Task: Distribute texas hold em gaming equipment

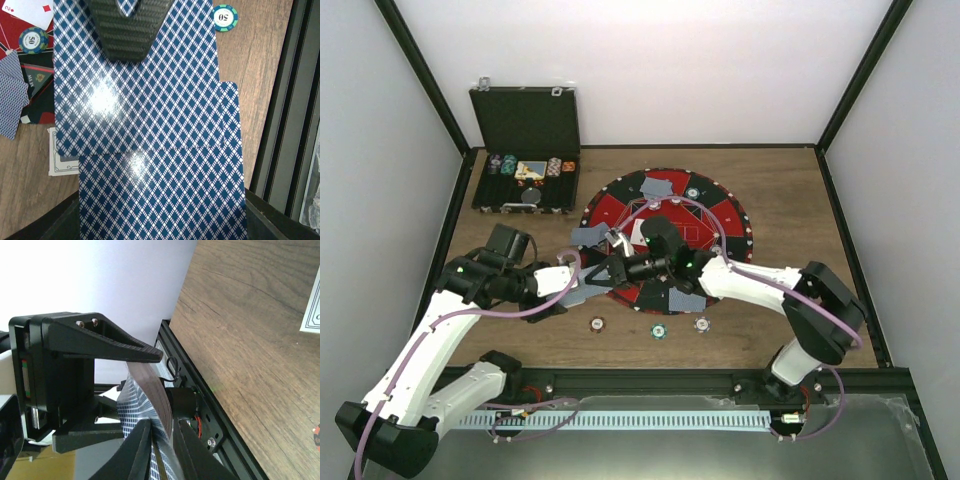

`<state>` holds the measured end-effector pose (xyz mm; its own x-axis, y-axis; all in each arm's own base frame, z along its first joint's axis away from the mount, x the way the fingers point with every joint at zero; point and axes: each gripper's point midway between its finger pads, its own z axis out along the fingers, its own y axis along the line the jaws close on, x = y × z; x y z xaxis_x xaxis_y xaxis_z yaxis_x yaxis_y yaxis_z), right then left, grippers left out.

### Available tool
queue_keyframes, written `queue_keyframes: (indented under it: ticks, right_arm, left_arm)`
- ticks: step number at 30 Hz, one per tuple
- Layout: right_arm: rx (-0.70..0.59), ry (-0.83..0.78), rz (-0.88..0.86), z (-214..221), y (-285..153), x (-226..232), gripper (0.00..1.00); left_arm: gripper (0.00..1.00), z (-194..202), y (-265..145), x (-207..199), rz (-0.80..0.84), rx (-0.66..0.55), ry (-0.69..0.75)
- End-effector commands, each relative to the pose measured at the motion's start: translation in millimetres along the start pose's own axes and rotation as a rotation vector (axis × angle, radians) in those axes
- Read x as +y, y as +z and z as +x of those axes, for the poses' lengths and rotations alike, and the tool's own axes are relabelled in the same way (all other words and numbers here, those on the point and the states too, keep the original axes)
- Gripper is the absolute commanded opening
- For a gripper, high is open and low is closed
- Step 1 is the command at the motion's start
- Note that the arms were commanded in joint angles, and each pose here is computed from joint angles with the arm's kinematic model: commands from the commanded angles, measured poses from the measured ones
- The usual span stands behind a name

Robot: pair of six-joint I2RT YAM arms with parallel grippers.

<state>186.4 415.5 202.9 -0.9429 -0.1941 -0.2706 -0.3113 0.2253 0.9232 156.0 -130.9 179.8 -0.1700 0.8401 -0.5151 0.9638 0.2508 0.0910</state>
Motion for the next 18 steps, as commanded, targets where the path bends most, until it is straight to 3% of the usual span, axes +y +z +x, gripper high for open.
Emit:
queue_keyframes:
  ticks: [1,10,18]
  right_arm:
    - [-0.034,-0.002,0.048,-3,-12,-1,0.12]
    - [-0.085,-0.030,0.103,-17,-45,-4,0.03]
    - [-0.175,-0.143,0.282,-74,-94,-21,0.01]
  left_arm:
    - [0.10,-12,-8,1,-0.010,-0.050,0.017]
    - [0.10,-10,-8,0,-0.010,-0.043,0.015]
    - [0.10,-8,-7,1,-0.015,-0.037,0.014]
